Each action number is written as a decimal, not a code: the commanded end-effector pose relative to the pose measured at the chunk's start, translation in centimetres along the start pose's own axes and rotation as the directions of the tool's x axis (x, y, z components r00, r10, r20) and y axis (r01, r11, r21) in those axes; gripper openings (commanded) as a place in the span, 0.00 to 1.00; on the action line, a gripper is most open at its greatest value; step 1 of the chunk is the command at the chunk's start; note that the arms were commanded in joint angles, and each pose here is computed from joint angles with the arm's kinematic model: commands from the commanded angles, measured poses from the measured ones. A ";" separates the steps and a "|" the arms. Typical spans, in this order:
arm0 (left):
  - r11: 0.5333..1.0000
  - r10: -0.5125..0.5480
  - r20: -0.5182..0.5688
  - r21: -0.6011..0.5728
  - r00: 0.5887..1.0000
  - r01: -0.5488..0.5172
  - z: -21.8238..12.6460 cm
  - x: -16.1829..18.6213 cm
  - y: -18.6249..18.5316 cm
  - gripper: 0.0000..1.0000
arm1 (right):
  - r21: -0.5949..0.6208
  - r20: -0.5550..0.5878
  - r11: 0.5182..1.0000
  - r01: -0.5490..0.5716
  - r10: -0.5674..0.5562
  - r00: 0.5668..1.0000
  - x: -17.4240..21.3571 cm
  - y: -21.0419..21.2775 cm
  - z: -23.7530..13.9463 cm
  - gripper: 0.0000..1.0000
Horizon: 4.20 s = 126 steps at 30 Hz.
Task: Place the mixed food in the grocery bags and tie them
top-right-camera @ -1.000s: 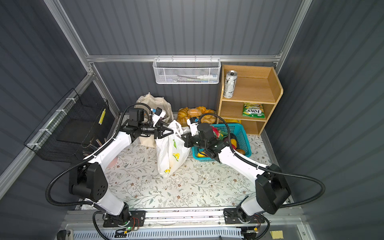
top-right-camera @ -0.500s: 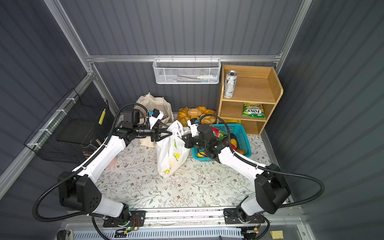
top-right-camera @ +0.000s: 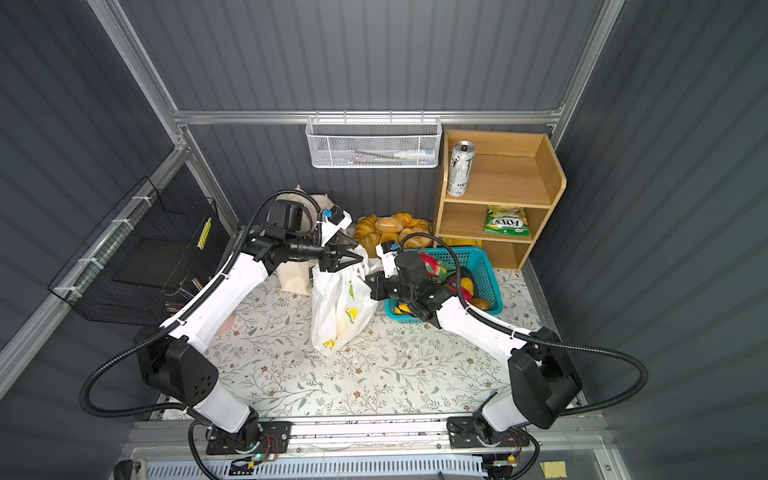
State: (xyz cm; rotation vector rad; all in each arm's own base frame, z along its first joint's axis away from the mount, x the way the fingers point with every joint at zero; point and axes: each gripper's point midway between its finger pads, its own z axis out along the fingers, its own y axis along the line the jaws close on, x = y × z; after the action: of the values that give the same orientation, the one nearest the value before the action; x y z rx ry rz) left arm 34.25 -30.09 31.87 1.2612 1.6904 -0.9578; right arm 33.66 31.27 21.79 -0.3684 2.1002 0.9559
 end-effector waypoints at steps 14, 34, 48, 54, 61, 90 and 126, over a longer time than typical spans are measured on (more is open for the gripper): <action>0.995 -0.093 -0.229 -0.048 0.969 0.084 1.2 5.0 1.2 0.66 | -0.024 0.024 1.000 -0.003 0.004 1.000 -0.3 0.6 -0.3 0.00; 0.938 0.002 -0.190 -0.341 0.982 -0.068 -4.6 2.9 0.9 0.65 | -0.042 0.035 0.999 0.004 -0.003 0.999 -0.9 1.4 -1.0 0.00; 0.984 -0.035 -0.260 -0.179 0.965 -0.012 -1.3 4.4 0.8 0.69 | -0.049 0.021 0.999 -0.005 0.006 1.000 0.0 1.2 -0.8 0.00; 0.987 -0.053 -0.319 -0.160 0.946 0.002 -0.9 6.2 0.6 1.00 | -0.057 0.020 0.998 -0.004 0.005 1.000 0.0 1.3 -0.6 0.00; 0.980 -0.046 -0.300 -0.201 0.953 -0.016 -0.4 6.6 1.7 0.89 | -0.059 0.018 0.998 -0.009 0.010 1.000 0.3 1.2 -0.8 0.00; 0.954 0.033 0.038 -0.299 0.999 -0.020 -1.4 -2.0 2.8 1.00 | -0.036 0.144 0.997 0.075 -0.069 0.987 -5.8 4.5 -6.9 0.00; 0.901 0.398 0.376 -0.333 0.837 -0.278 -5.2 -8.4 -3.0 1.00 | 0.001 0.026 0.943 0.333 -0.333 0.943 -11.7 8.8 -10.3 0.00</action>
State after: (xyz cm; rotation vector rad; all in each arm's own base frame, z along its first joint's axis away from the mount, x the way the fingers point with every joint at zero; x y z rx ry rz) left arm 33.15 -27.88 40.03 0.9839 1.2258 -0.6275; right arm 31.48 28.55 38.91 -0.6481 1.9448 0.7640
